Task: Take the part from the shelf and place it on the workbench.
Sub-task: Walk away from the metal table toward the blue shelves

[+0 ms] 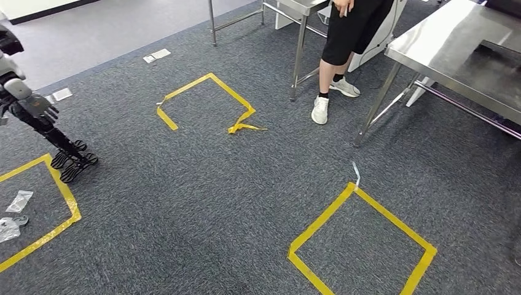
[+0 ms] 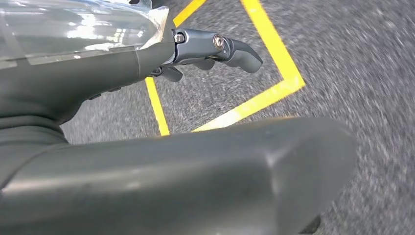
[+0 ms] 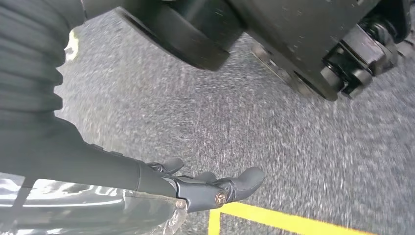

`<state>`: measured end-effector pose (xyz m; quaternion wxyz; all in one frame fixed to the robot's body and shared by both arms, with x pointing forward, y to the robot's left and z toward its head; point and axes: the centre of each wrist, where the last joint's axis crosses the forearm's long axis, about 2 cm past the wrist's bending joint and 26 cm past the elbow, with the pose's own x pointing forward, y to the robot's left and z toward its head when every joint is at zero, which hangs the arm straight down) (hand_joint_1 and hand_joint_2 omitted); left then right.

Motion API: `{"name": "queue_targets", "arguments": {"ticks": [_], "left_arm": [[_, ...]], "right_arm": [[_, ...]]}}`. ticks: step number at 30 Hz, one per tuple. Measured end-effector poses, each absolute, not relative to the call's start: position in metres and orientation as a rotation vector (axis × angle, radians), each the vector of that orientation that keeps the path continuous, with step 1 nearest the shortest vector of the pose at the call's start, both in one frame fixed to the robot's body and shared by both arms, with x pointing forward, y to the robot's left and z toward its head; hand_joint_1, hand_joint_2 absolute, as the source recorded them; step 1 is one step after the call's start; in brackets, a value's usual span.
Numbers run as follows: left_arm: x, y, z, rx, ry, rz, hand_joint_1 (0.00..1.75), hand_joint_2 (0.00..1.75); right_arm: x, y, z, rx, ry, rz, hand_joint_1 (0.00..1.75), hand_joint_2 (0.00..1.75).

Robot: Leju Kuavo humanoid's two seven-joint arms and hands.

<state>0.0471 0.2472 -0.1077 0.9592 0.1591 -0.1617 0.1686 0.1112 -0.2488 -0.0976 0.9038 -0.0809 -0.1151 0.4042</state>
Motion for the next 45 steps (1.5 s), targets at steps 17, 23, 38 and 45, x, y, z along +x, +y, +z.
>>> {"name": "queue_targets", "arguments": {"ticks": [17,23,38,45], "left_arm": [[0.0465,0.2463,-0.1076,0.336,-0.318,0.340,0.00,0.00],[0.0465,0.2460,-0.1075,0.342,-0.322,0.335,0.00,0.00],[0.0422,0.2468,-0.1080,0.348,-0.321,0.330,0.00,0.00],[0.0429,0.2470,-0.1080,0.348,-0.326,0.329,0.00,0.00]], "right_arm": [[0.1097,-0.2460,-0.0978,-0.157,-0.225,0.862,0.00,1.75],[0.1121,-0.2458,-0.0971,-0.163,-0.234,0.854,0.00,1.75],[0.1115,-0.2453,-0.0972,-0.163,-0.237,0.846,0.00,1.75],[0.1081,-0.2465,-0.0982,-0.164,-0.232,0.844,0.00,1.75]]}}
